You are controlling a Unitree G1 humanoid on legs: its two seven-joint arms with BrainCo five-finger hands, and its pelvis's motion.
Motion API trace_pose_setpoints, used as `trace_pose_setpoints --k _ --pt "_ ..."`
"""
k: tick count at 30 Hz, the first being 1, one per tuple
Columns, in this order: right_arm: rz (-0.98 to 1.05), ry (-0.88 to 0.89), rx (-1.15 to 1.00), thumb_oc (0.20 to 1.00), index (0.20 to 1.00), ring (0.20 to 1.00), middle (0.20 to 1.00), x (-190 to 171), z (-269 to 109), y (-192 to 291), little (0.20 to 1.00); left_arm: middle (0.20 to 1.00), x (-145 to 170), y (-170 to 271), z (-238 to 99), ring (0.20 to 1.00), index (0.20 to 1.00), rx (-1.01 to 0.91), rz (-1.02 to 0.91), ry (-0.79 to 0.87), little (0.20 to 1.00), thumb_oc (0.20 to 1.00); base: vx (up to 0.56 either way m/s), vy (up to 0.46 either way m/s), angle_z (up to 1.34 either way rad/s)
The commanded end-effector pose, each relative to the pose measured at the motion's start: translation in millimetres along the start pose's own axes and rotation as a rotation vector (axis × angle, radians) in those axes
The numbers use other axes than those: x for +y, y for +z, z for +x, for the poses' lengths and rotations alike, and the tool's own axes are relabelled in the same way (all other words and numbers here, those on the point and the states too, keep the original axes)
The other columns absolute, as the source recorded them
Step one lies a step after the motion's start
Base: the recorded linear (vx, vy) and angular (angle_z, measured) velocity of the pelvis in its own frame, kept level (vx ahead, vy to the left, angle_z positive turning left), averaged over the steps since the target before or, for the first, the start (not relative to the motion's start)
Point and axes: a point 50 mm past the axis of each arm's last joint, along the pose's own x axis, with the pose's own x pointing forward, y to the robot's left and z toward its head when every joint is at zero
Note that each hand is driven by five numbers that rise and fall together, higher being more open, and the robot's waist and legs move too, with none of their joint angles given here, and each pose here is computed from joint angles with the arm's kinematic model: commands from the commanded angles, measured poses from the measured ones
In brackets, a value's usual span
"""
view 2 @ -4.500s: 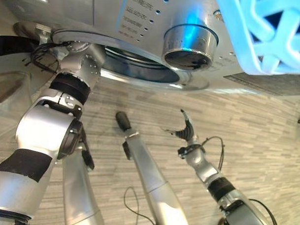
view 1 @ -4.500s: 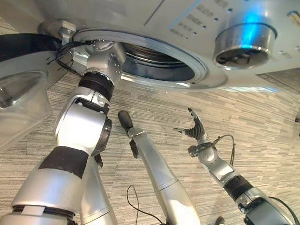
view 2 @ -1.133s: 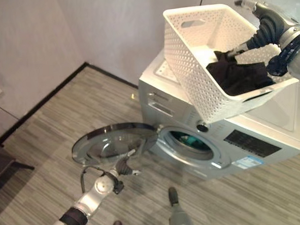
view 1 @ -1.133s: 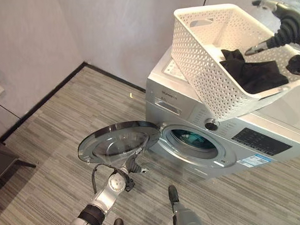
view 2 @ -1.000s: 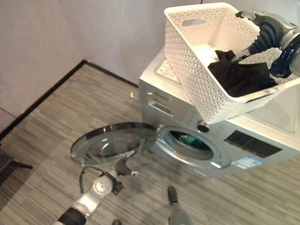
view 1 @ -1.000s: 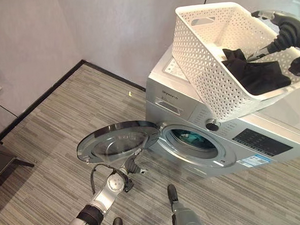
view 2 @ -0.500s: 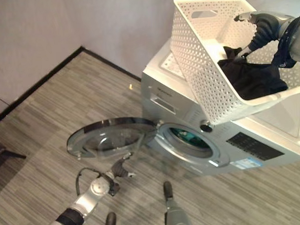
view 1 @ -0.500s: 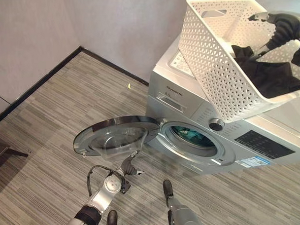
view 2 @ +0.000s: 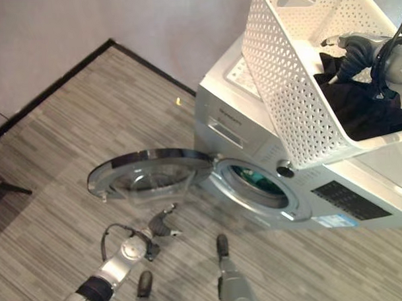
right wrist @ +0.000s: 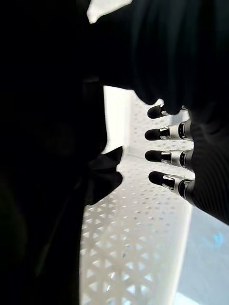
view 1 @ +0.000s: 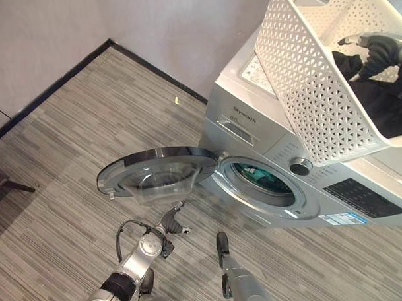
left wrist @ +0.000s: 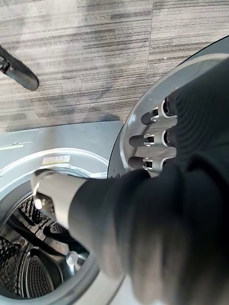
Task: Grab the laundry basket,head to the washer,open it,put in the laundry and shut it.
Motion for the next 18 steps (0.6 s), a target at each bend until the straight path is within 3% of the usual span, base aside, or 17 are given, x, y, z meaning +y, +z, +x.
trace_pose_setpoints --k 1,6,14,15,18 --pt "-0.009 -0.043 0.129 1.0 1.0 1.0 1.0 -17.7 -21.9 -35.6 1.0 1.0 11.4 34.4 7.0 1.0 1.0 -0.136 0.088 0.015 1.0 1.0 0.0 0.0 0.0" --pt "0.025 0.105 0.116 1.0 1.0 1.0 1.0 24.0 -21.4 -41.1 1.0 1.0 11.9 49.1 11.8 1.0 1.0 -0.179 0.083 0.032 1.0 1.0 0.0 0.001 0.01" --pt "0.141 0.192 0.124 1.0 1.0 1.0 1.0 75.4 -6.4 -42.1 1.0 1.0 14.5 45.6 14.9 1.0 1.0 -0.151 0.09 0.05 1.0 1.0 0.0 -0.003 0.06" --pt "0.165 0.176 0.122 0.2 0.2 0.2 0.2 76.4 -3.6 -40.4 0.2 1.0 13.8 44.1 15.3 1.0 1.0 -0.143 0.09 0.051 1.0 1.0 0.0 0.0 0.0" --pt "0.219 0.124 0.149 0.2 0.2 0.2 0.2 76.7 0.0 -45.4 0.2 1.0 15.0 42.0 16.6 1.0 1.0 -0.129 0.084 0.064 1.0 1.0 0.0 0.0 0.0"
